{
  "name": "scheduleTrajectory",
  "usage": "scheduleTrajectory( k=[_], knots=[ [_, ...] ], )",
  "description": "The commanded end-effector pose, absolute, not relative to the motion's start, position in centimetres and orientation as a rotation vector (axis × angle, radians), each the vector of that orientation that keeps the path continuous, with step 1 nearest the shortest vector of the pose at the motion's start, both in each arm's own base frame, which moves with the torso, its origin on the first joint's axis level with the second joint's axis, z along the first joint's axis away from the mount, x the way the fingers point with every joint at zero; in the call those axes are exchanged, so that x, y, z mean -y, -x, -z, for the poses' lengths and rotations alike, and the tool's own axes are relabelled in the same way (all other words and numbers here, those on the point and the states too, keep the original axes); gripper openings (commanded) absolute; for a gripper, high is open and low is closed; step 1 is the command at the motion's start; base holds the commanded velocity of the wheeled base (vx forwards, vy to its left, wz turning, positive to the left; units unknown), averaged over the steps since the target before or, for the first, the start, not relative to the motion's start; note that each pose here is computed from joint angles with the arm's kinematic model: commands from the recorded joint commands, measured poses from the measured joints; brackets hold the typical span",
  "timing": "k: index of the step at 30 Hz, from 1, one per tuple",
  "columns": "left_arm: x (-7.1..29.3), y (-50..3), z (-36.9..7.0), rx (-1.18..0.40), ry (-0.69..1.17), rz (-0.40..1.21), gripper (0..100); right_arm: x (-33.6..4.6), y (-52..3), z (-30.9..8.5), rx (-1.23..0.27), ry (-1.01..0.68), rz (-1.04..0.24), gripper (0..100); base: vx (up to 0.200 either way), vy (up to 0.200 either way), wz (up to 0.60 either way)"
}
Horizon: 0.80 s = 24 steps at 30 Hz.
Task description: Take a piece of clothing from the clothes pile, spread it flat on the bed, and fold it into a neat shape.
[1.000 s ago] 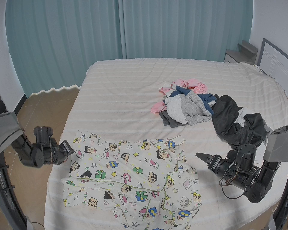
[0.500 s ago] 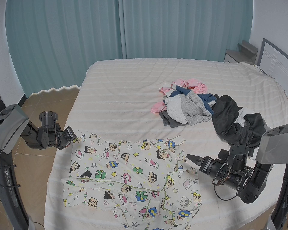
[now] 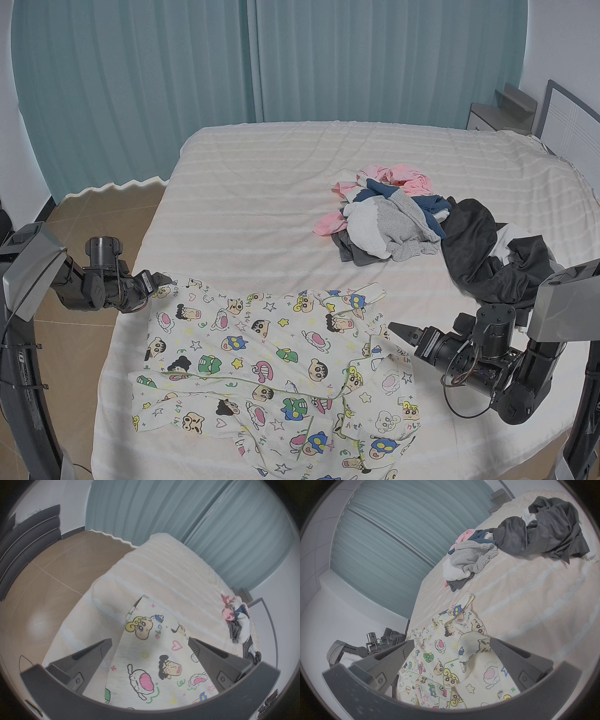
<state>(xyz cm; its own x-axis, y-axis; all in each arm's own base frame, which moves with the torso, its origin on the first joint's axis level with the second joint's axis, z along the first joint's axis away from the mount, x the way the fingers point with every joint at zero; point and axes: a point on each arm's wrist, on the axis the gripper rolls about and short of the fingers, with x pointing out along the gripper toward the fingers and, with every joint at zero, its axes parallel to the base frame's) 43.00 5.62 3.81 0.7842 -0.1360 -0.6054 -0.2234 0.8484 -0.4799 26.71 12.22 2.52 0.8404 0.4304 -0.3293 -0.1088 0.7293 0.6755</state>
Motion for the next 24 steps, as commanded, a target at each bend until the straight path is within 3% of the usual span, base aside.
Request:
scheduleTrajectory(
  k=[1,22,23,24],
  knots=[
    [-5.8,-43.8,-1.9,-0.714,0.555,-0.048,100,-12.2,-26.7,-2.4,-0.498,-0.696,-0.311,100,0.0,0.0,0.0],
    [-5.6,-45.0,0.6,-0.745,0.652,0.006,100,-12.3,-26.5,-2.5,-0.503,-0.722,-0.309,100,0.0,0.0,0.0],
    [-5.6,-45.0,0.6,-0.742,0.651,0.006,0,-12.3,-26.5,-2.5,-0.504,-0.721,-0.308,100,0.0,0.0,0.0],
    [-5.6,-45.0,0.7,-0.742,0.651,0.006,0,-12.3,-26.5,-2.5,-0.504,-0.721,-0.308,100,0.0,0.0,0.0]
  ],
)
